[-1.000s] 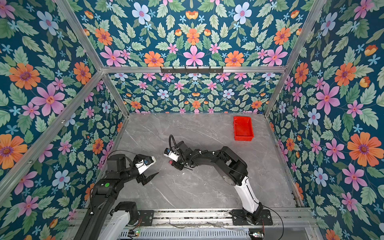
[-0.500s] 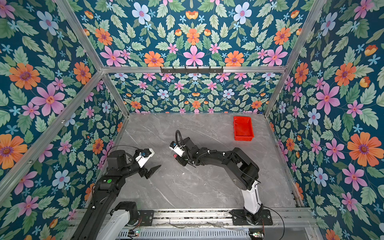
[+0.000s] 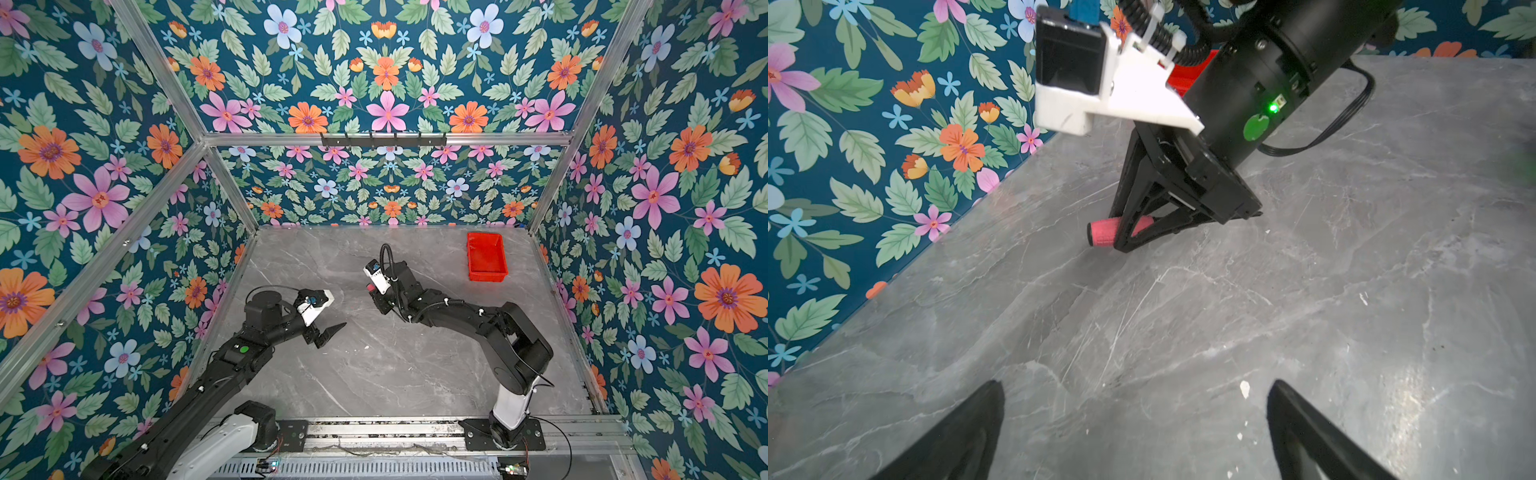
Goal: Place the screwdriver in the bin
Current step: 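Lift the screwdriver with the right gripper and carry it over the red bin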
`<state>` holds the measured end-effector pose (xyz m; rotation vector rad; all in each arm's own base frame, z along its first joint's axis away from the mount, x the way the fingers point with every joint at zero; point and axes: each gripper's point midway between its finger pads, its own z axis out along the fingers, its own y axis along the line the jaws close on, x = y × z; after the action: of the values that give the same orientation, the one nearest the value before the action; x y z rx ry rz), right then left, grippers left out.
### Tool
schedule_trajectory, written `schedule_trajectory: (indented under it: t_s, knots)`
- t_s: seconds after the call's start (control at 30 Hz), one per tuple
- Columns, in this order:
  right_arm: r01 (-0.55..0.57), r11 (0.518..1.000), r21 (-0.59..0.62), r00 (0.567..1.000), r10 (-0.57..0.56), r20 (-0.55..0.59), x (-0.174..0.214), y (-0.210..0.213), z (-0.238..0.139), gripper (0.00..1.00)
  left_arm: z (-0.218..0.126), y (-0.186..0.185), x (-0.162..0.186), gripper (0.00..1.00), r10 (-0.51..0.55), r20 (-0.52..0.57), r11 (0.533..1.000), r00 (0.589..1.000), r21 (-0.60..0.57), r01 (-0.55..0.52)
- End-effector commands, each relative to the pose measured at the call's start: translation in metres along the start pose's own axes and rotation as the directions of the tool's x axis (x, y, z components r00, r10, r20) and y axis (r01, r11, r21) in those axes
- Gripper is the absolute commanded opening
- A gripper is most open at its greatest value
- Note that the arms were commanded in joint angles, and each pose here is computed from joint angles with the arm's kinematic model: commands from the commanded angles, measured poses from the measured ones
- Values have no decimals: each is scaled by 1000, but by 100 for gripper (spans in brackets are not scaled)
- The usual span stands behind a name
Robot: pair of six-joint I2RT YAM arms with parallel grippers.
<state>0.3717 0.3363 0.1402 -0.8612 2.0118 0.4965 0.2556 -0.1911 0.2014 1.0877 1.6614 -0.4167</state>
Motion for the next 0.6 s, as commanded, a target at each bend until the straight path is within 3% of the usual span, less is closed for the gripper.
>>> schedule_trajectory:
  t_s: [0.0,0.57]
  knots:
    - [-17,997,69,999,14,43,-10,-23,-11,0,10,11,-23,100,13,80,998,997,-61,-8]
    - [-234,935,267,965,190,182,-13,-123,-93,0,92,-26,-67,100,16,188,998,982,58,-27]
